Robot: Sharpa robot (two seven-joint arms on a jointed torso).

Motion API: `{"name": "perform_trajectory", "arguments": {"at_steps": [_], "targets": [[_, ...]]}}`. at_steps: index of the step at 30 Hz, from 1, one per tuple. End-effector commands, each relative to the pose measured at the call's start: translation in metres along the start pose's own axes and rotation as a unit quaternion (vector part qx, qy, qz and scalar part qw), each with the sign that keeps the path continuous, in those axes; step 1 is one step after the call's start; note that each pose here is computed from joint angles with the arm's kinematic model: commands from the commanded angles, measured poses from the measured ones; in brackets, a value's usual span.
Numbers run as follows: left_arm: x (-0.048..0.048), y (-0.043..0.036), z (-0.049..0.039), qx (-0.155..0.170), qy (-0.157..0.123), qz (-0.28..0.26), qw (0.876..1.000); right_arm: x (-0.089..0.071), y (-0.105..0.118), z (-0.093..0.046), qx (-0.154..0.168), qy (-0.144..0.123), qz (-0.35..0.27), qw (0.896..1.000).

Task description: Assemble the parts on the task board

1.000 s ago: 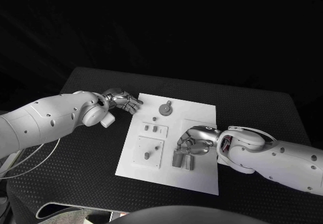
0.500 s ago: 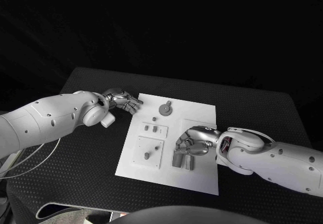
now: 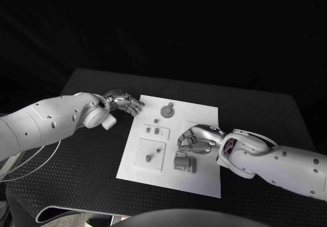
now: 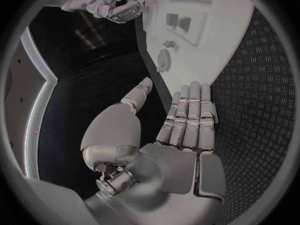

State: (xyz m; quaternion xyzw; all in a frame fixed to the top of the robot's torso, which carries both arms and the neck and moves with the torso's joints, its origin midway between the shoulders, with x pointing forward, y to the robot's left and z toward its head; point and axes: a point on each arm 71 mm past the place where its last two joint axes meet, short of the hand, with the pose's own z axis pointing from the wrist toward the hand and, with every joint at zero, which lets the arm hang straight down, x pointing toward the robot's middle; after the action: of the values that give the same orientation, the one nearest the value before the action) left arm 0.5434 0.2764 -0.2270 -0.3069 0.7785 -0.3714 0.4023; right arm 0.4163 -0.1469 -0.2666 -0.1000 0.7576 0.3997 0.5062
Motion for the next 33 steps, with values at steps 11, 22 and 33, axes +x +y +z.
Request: {"name": "perform_trajectory", "arguments": {"at_steps": [11,22,33], "targets": [[0.0048,0.0004,0.0009,-0.003,0.014,0.003,1.000,-0.005,-0.003,-0.004,0.020,-0.013,0.033,0.999],[0.0044,0.0010,0.0002,-0.003,0.014,0.003,1.000,-0.001,0.010,-0.011,0.009,0.025,-0.021,0.999],[0.0039,0.0009,-0.0003,0.000,0.010,0.003,1.000,0.003,0.017,-0.012,-0.010,0.041,-0.106,0.994]]}}
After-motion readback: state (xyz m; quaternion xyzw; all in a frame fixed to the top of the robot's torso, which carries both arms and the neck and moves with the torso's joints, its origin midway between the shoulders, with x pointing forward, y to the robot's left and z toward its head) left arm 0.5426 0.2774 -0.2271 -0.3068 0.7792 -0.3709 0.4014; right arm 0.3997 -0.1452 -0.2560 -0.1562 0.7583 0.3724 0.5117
